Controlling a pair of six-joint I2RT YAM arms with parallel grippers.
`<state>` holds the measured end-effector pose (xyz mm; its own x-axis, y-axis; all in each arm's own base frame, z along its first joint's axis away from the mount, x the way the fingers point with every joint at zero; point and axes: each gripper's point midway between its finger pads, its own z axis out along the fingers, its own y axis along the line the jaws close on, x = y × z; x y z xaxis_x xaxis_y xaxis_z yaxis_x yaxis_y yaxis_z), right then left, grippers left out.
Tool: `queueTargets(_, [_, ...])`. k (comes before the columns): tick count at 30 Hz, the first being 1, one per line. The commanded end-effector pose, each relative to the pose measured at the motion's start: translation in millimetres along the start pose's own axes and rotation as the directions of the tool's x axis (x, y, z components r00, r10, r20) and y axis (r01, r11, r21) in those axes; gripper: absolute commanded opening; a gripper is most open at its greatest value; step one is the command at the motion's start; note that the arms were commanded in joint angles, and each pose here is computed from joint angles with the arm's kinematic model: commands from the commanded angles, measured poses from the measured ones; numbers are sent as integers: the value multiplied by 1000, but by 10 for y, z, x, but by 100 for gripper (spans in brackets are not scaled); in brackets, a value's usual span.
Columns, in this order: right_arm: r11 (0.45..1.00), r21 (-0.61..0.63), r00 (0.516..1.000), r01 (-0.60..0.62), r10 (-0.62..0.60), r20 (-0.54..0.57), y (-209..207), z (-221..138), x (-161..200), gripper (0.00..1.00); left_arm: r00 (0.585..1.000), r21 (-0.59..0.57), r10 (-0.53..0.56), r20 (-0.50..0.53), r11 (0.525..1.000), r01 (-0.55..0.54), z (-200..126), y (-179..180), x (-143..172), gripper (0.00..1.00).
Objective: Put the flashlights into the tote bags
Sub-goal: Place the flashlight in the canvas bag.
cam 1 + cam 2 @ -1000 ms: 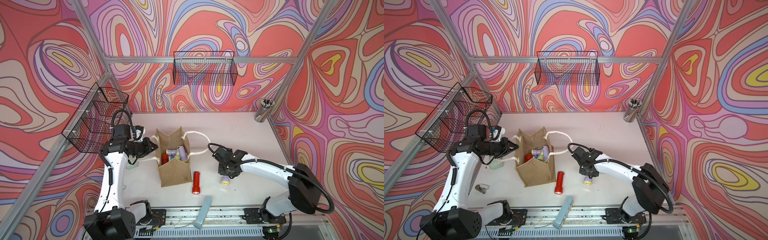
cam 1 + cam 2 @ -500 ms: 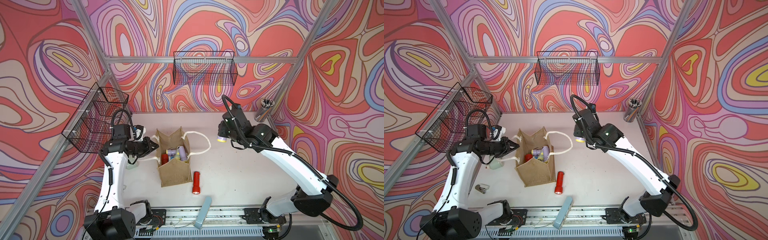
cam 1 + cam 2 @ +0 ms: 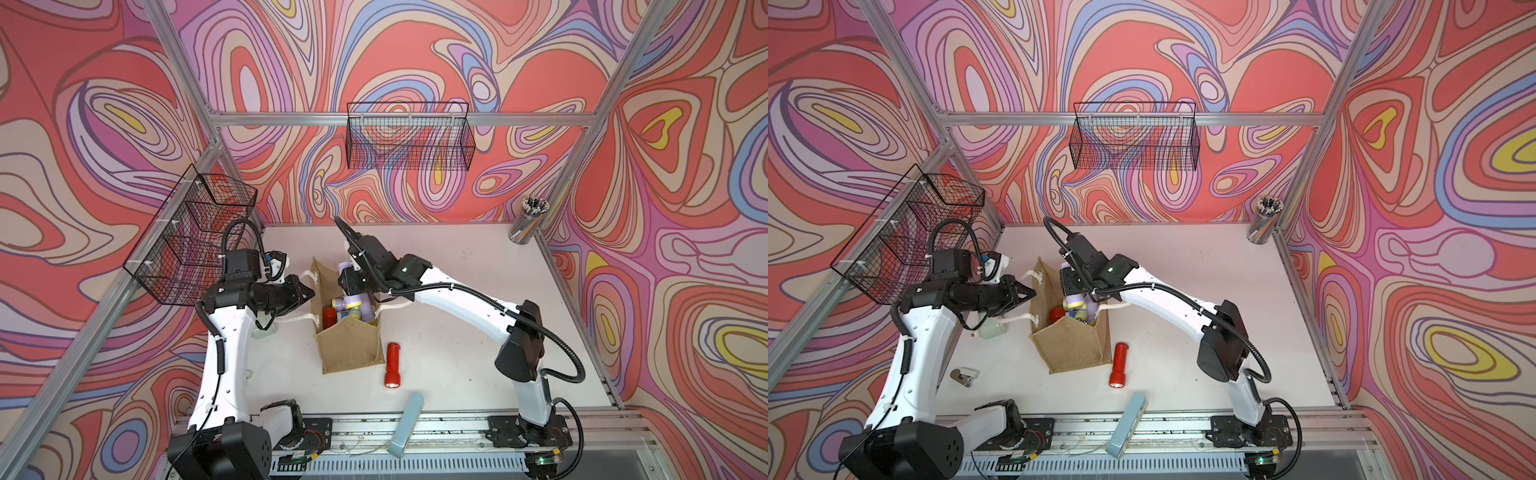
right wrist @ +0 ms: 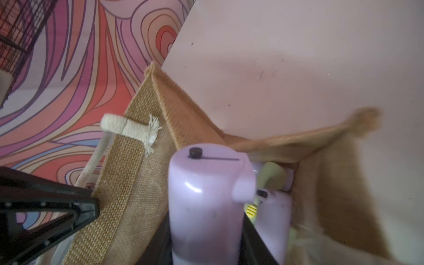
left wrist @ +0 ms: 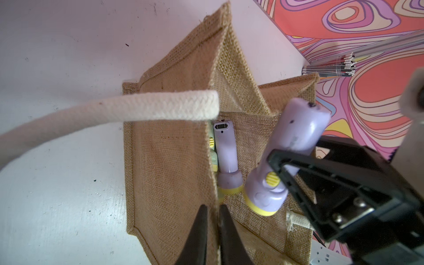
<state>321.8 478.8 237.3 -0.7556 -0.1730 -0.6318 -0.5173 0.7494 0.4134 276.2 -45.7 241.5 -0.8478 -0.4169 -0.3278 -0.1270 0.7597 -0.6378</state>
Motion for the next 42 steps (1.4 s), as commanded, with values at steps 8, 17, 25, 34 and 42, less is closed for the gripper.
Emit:
queueTargets(8, [997, -64, 991, -47, 39, -126, 28, 428, 445, 11, 1000, -19, -6, -11, 1000, 6, 40, 64, 28, 6])
queueTargets(17, [989, 136, 971, -48, 79, -227, -428, 713, 829, 11, 1000, -18, -10, -5, 1000, 10, 28, 51, 7, 5])
queueTargets(25, [984, 175, 973, -43, 80, -215, -463, 604, 767, 43, 1000, -25, -11, -17, 1000, 11, 46, 78, 29, 5])
queueTargets(34, [999, -38, 1000, -9, 9, -22, 86, -116, 97, 63, 1000, -31, -13, -28, 999, 12, 95, 108, 56, 5])
queueTargets(42, [999, -36, 996, -15, 19, 90, 105, -912, -112, 64, 1000, -23, -4, -22, 1000, 4, 79, 65, 23, 5])
